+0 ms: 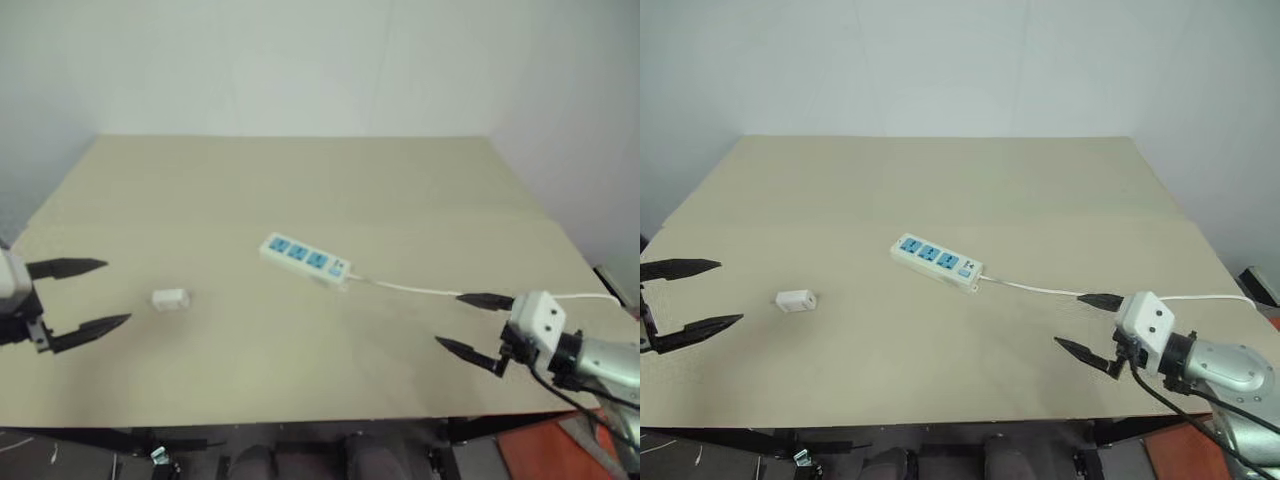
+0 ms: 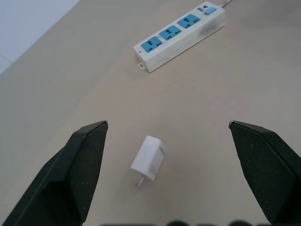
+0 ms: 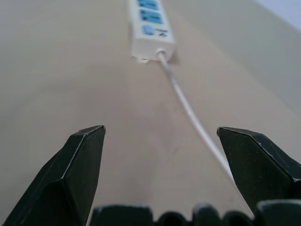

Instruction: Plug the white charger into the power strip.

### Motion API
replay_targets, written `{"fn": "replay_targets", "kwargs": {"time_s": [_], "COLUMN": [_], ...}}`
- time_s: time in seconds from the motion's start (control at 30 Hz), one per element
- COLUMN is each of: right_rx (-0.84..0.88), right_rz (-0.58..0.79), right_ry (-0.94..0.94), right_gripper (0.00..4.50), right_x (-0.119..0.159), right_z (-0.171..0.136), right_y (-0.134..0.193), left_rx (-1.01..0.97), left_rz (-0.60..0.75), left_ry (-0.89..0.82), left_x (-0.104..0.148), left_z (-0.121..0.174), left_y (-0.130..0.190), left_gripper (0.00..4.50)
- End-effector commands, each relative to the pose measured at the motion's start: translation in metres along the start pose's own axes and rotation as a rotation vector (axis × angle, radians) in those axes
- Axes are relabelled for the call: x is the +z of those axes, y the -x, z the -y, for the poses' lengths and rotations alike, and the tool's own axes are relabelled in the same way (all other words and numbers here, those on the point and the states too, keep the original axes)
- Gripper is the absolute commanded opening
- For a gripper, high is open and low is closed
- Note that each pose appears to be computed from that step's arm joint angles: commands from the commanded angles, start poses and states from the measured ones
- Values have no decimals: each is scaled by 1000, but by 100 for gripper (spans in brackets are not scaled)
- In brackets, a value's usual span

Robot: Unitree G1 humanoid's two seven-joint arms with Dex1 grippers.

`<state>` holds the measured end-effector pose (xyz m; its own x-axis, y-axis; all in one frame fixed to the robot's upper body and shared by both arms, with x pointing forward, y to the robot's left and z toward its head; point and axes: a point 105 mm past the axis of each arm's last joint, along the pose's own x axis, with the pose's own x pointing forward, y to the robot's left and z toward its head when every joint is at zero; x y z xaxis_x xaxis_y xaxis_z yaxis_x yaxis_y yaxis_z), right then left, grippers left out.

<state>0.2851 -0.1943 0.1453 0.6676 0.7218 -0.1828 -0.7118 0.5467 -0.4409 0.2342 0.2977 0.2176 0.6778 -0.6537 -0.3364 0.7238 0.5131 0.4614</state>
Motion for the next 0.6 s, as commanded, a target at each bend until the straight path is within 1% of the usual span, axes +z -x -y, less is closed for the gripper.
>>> {"fn": "replay_targets", "kwargs": {"time_s": [0.03,0.07,0.17,0.27,0.37,0.5,0.53,0.57,0.6], "right_rx": [0,6,23,53,101,230,234,238,245], "right_rz": [0,-4,9,-23,-33,-62,-67,-78,-87], "right_ry": [-27,-39,-96,-109,-146,-123,-121,-115,-104], "right_gripper": [445,445,445,445,445,445,407,385,349], "right_x": [-2,-4,-12,-21,-26,-27,-28,-28,-29], "right_z": [9,11,24,30,30,20,20,20,20], "right_y": [-38,-47,-85,-109,-123,-129,-130,-131,-132], "left_rx": [-50,-63,-126,-168,-175,-185,-183,-183,-185], "left_rz": [63,67,-16,-49,-46,-42,-49,-59,-69], "left_ry": [-79,-90,-183,-195,-230,-241,-244,-248,-251], "left_x": [27,30,30,33,37,38,37,35,33], "left_z": [1,2,11,18,22,27,28,29,30], "left_y": [-18,-21,-35,-42,-46,-45,-45,-45,-44], "left_gripper": [450,450,450,450,450,450,450,450,450]}}
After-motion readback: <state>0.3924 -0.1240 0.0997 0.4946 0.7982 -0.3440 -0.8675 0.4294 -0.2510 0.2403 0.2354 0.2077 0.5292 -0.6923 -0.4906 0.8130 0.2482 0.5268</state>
